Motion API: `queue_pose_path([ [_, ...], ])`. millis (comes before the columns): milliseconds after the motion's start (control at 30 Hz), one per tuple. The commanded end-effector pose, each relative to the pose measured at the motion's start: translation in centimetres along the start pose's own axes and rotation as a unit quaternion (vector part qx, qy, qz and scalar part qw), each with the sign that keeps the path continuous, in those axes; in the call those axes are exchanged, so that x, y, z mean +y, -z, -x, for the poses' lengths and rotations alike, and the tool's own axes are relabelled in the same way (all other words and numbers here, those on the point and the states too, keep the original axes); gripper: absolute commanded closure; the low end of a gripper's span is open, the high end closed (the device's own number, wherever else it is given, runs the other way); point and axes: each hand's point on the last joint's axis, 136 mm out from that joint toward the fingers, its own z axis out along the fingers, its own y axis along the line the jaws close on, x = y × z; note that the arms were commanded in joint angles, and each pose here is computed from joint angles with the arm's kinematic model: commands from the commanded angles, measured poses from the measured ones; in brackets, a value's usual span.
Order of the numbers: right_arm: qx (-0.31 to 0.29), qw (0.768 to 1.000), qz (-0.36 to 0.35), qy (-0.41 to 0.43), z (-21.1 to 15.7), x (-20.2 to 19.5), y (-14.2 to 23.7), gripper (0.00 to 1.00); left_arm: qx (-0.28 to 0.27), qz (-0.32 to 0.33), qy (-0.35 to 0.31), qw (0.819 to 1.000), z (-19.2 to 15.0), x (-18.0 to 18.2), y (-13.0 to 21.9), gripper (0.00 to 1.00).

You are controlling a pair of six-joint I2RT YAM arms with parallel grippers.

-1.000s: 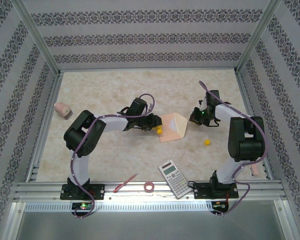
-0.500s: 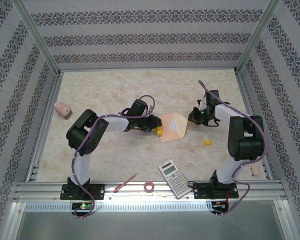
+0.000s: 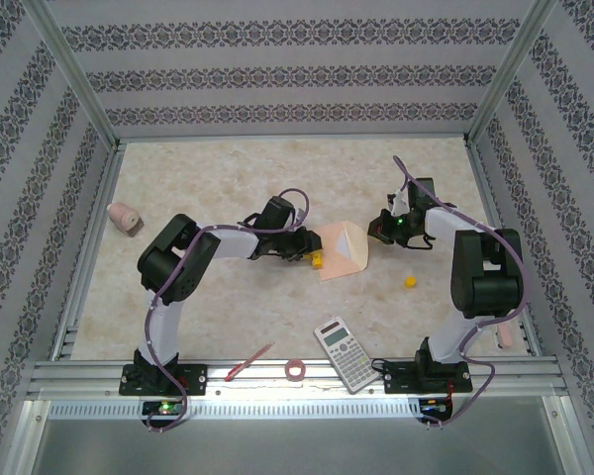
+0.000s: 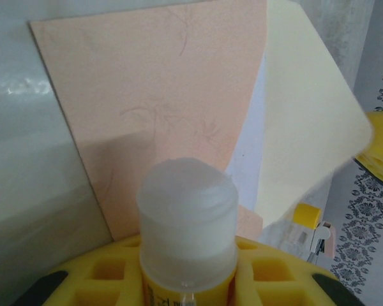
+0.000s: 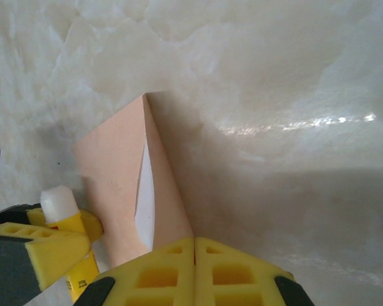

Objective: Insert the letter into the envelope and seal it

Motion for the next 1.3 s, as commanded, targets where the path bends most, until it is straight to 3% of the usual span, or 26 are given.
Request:
queue_pose_path([
  [0,0.01,0.999,0.032,0.02,-0.7,1.0,-0.5,1.0,0.0,0.003,-0.012,1.0,0.5,-0.2,-0.6,1.0],
  [200,0.022,0.997,0.069,0.032,-1.1,2.3,-0.9,1.0,0.003,0.004,-0.018,1.0,1.0,-0.3,-0.5,1.0],
  [1267,0.085,0.992,0.076,0.052,-4.5,5.0,-5.7,1.0,0.013,0.009,-0.025,1.0,1.5,0.4,-0.7,1.0],
])
